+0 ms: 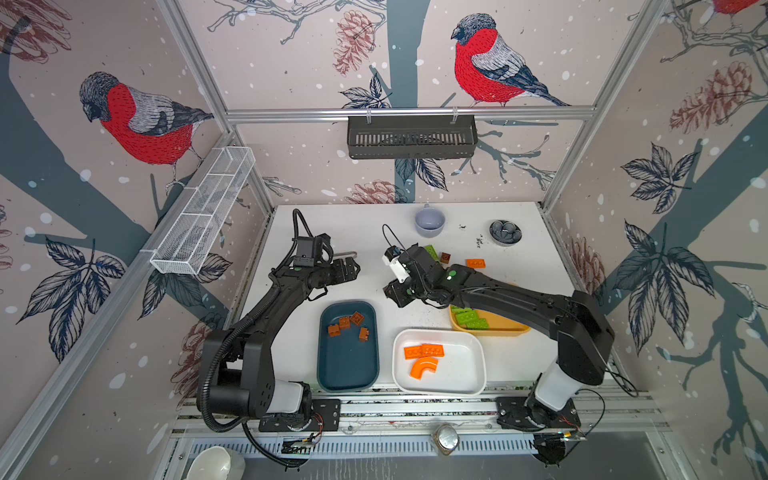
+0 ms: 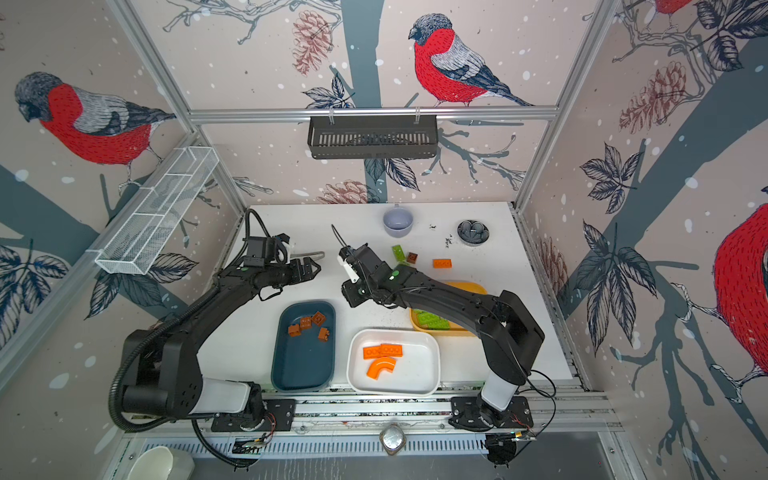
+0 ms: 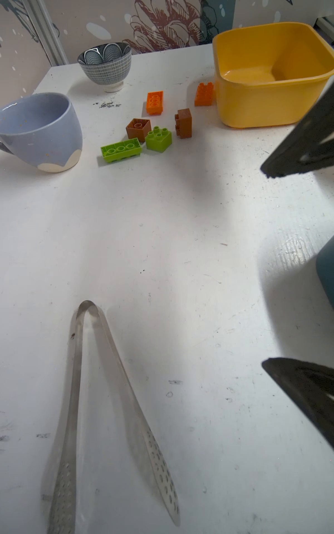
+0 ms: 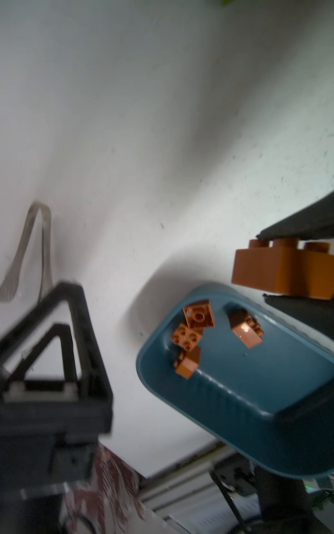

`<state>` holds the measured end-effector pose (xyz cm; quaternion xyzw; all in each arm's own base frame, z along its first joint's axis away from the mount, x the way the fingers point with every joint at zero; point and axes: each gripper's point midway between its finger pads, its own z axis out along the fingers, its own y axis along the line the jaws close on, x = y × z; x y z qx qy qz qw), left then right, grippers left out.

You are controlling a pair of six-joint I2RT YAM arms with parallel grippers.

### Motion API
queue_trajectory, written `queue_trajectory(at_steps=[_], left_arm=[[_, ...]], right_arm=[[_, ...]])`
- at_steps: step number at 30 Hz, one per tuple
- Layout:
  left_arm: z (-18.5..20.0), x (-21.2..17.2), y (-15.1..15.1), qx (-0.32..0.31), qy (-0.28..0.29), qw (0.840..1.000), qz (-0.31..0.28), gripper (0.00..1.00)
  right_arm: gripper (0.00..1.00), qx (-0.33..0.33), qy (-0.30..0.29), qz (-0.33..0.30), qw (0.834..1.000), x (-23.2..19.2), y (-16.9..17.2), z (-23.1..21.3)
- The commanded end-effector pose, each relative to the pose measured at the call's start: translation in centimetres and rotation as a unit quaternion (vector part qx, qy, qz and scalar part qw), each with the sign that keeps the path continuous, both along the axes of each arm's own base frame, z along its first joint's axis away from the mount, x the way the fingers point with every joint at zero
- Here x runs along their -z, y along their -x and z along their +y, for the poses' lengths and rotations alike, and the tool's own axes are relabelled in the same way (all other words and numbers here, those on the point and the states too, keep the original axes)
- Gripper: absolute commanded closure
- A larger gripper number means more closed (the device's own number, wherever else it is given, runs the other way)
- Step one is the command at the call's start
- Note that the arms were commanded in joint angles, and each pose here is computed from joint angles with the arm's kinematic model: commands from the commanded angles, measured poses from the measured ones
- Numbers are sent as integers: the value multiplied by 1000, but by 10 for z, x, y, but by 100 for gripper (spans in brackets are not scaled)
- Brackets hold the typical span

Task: Sort the legos into containers by color
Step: 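Carry the brown brick with the right gripper over the teal tray and release, then return the right gripper to the pile and grasp a lime-green 2x2 brick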

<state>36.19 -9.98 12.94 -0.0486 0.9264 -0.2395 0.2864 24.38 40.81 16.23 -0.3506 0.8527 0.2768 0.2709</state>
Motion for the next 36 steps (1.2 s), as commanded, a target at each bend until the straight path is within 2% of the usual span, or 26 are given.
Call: queue_trajectory(at_steps=[1,6,10,11,13,16,18,23,26,31,36], left_arm=[[6,-4,-7,-25,5,1000,-6,4],[8,-3,-4,-31,3,999,-3,4],[7,0,-2,-27,7,1000,1,3],[7,0,-1,-26,7,1000,0,4],[6,0,-2,-26,11,1000,0,4],[3,2,0,-21,16,1000,5,3],[1,4,0,-18,22,1000,7,4],[-3,6,1,-8,30,999,10,4],[-5,7,2,-1,34,999,14,4],[-9,8,1,8,42,999,16,4],[-11,10,1,13,45,999,20,4]], right_arm=[[84,-122,-40,-42,991,-14,37,36],[82,-206,-41,-57,976,1,76,68],[77,-234,-38,-58,970,13,86,87],[73,-235,-35,-57,970,17,86,89],[57,-228,-31,-59,971,22,80,92],[39,-208,-40,-56,976,18,66,92],[34,-193,-45,-57,978,12,56,89],[32,-132,-67,-48,988,-11,24,60],[28,-72,-59,-35,995,-18,-4,30],[22,58,5,-9,998,-10,-59,-36],[18,175,78,14,981,5,-111,-101]])
